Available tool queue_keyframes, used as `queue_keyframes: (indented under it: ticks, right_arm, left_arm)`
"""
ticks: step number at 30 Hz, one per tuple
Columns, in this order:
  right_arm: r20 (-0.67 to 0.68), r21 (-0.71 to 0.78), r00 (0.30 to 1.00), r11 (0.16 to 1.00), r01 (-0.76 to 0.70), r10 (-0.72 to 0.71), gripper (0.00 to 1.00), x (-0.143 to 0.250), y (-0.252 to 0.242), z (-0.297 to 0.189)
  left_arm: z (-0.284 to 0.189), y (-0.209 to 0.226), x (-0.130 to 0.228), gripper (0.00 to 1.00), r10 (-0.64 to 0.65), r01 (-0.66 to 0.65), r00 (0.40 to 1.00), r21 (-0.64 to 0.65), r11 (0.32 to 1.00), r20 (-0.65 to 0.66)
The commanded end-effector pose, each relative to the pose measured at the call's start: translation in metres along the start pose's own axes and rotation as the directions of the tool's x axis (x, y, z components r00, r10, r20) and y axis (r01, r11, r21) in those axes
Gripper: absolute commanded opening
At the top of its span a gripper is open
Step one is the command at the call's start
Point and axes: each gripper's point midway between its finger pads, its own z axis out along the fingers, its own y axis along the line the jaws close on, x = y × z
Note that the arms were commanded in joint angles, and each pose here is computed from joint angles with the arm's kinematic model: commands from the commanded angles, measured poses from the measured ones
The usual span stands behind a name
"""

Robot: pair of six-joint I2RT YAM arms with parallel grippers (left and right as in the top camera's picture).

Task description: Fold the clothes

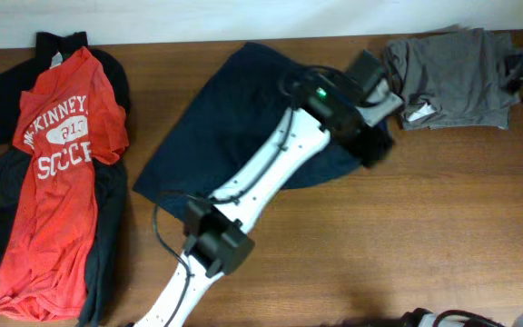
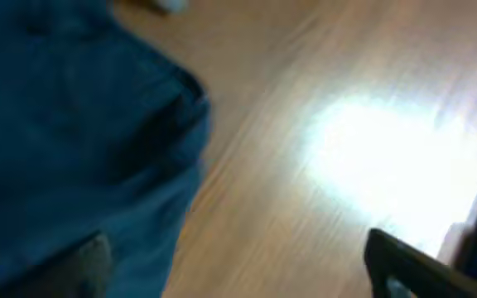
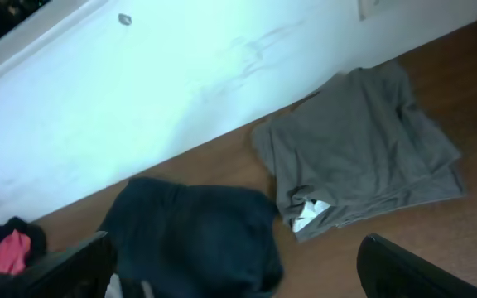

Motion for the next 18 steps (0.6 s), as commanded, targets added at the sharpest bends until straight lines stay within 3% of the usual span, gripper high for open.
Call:
queue_keyframes:
  ticks: [1,5,8,10,14,18]
  right_arm:
    - [0.015,-0.032,1.000,0.999,-0.001,0.002,0.97,-0.006,0.008,-0.007]
    - [0.003,-0.030,1.000,1.000,-0.009,0.009,0.97,-0.002,0.008,-0.007]
    - [-0.040,-0.023,0.999,0.999,-0.036,0.035,0.97,0.008,0.006,-0.006]
    - [-0.109,-0.025,0.992,0.998,-0.059,0.056,0.97,0.024,0.006,0.001]
    - [-0.225,-0.257,0.939,0.946,0.198,-0.258,0.97,0.064,0.056,0.032]
    - [-0.275,-0.408,0.826,0.838,0.363,-0.492,0.98,0.106,0.091,0.079]
  left_arm:
    - [-0.006,-0.002,-0.013,0.99,0.000,-0.001,0.999,0.031,1.000,0.053]
    - [-0.062,0.021,-0.035,0.99,-0.038,0.028,0.985,0.063,0.998,0.167]
    - [-0.133,0.076,-0.039,0.99,-0.103,0.109,0.958,-0.007,0.994,0.269]
    - [-0.179,0.125,-0.023,0.99,-0.175,0.205,0.934,-0.066,0.977,0.312]
    - [-0.217,0.204,0.032,0.99,-0.350,0.399,0.890,-0.126,0.908,0.291]
    - [-0.232,0.236,0.065,0.99,-0.428,0.477,0.862,-0.150,0.866,0.272]
